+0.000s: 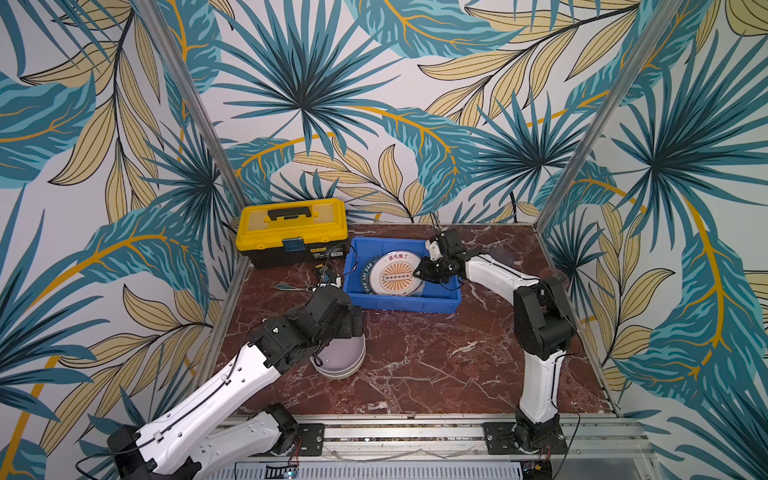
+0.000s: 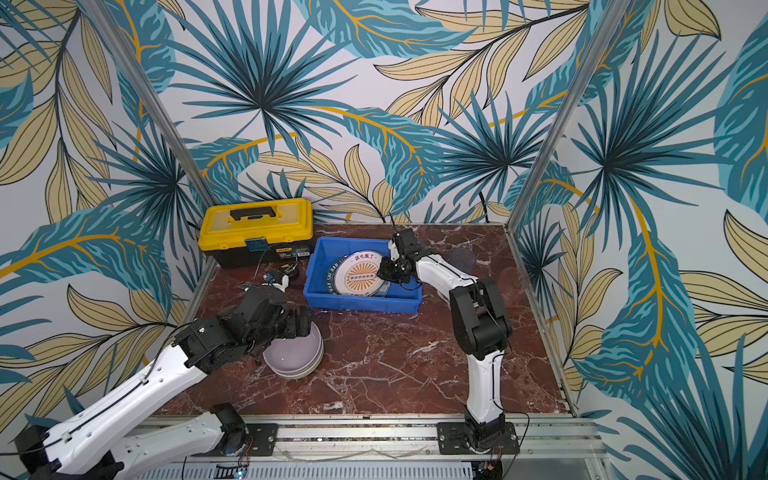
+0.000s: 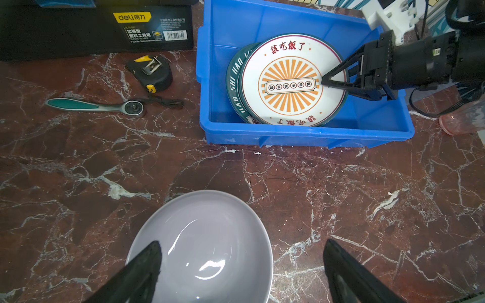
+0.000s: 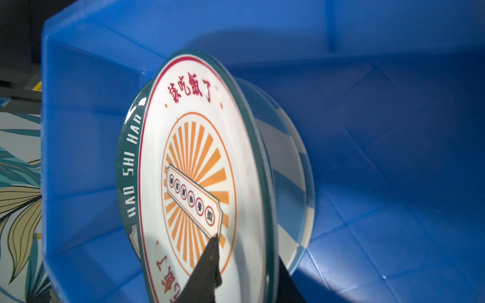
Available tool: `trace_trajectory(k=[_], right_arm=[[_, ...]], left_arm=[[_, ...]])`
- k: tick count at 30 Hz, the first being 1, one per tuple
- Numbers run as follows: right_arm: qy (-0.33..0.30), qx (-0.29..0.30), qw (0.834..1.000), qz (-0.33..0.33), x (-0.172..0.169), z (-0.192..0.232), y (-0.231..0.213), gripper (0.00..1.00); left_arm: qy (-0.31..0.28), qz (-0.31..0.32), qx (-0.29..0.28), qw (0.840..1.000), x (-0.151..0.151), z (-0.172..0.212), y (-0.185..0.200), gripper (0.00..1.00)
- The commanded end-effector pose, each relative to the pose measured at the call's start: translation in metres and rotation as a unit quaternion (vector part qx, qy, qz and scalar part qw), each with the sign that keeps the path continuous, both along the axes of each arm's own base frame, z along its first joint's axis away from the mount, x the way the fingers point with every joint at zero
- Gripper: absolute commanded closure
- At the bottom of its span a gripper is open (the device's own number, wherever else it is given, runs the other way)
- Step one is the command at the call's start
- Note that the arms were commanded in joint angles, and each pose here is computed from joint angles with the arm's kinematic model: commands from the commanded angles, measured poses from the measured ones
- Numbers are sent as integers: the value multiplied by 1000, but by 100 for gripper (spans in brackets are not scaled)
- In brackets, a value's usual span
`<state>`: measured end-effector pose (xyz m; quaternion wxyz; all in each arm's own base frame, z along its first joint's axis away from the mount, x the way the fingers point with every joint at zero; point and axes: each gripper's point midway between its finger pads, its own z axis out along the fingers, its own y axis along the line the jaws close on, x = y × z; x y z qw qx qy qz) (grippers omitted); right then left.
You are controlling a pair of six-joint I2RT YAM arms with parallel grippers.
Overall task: Place the mixed dishes into the plastic bin
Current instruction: 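Lower the sunburst plate onto the plates in the bin, open right gripper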
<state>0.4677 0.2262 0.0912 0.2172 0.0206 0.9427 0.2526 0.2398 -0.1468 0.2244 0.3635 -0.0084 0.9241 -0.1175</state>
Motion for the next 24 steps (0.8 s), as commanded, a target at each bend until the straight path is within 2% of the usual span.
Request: trace_trajectory(k=[1, 5, 19, 24], right_arm=[[-12, -32, 999, 8, -8, 13, -13, 66], [-13, -43, 999, 13, -9, 16, -15, 63], [7, -15, 999, 30, -9, 8, -2, 62], [-9, -8, 999, 41, -12, 26, -1, 60]], left_arm=[[4, 1, 15, 1000, -1, -4, 5, 4], [5, 2, 16, 1000, 0, -4, 5, 4], [6, 6, 17, 1000, -3, -5, 8, 4], [11, 9, 17, 1000, -3, -7, 9, 3]])
